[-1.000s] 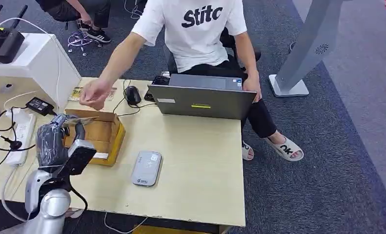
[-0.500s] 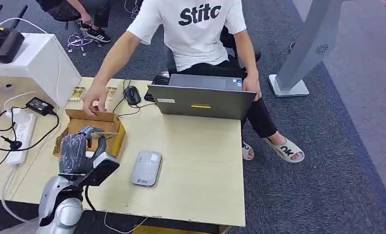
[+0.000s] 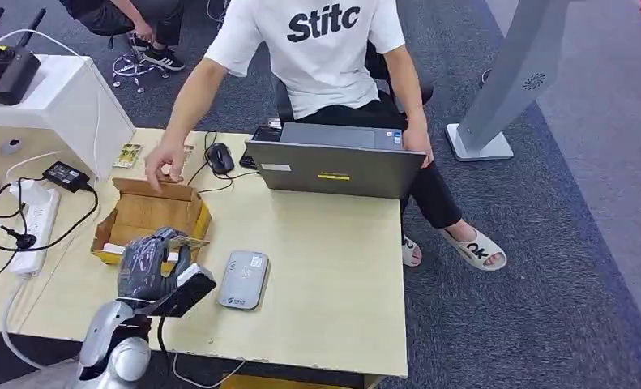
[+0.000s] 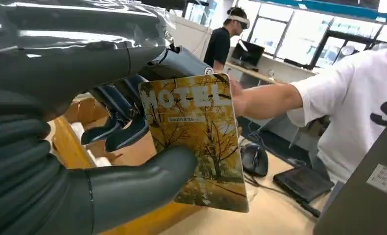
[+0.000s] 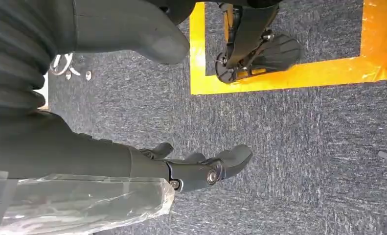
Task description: Pass the card to the sensor for recognition and then transmit it.
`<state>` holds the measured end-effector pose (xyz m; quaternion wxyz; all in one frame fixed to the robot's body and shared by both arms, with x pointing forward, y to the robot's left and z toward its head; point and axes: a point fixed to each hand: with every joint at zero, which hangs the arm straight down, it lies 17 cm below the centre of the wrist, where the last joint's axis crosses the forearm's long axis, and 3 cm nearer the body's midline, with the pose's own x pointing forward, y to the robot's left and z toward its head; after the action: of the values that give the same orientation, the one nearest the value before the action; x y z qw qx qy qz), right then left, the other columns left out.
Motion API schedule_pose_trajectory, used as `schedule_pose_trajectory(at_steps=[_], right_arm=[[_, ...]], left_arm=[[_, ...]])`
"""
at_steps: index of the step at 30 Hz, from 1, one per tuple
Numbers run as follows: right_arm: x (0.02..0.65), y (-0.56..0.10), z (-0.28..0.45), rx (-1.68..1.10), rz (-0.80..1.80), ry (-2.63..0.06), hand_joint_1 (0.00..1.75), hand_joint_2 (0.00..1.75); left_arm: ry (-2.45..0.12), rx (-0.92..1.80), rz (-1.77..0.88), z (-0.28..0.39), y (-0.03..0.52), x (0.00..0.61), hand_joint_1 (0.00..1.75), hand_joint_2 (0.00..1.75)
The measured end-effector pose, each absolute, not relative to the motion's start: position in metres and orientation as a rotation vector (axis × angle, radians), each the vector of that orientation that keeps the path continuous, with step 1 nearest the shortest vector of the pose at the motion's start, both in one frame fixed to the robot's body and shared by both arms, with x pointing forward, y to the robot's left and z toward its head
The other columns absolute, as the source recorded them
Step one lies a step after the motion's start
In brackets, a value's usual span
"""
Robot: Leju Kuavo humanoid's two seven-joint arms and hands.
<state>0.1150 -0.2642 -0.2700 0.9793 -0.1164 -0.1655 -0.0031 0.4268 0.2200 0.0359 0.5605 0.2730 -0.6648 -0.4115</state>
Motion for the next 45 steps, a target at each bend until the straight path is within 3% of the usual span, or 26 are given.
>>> schedule_pose_trajectory(at_steps=[25, 45], right_arm=[[0.117, -0.249, -0.269, -0.201, 0.013, -0.329, 0.00, 1.75], [0.114, -0.238, -0.270, -0.181, 0.015, -0.317, 0.00, 1.75]], left_arm=[[-1.456, 0.649, -1.222, -0.020, 0.186, 0.401, 1.75, 1.75], [-1.421, 0.623, -1.245, -0.037, 0.184, 0.391, 1.75, 1.75]])
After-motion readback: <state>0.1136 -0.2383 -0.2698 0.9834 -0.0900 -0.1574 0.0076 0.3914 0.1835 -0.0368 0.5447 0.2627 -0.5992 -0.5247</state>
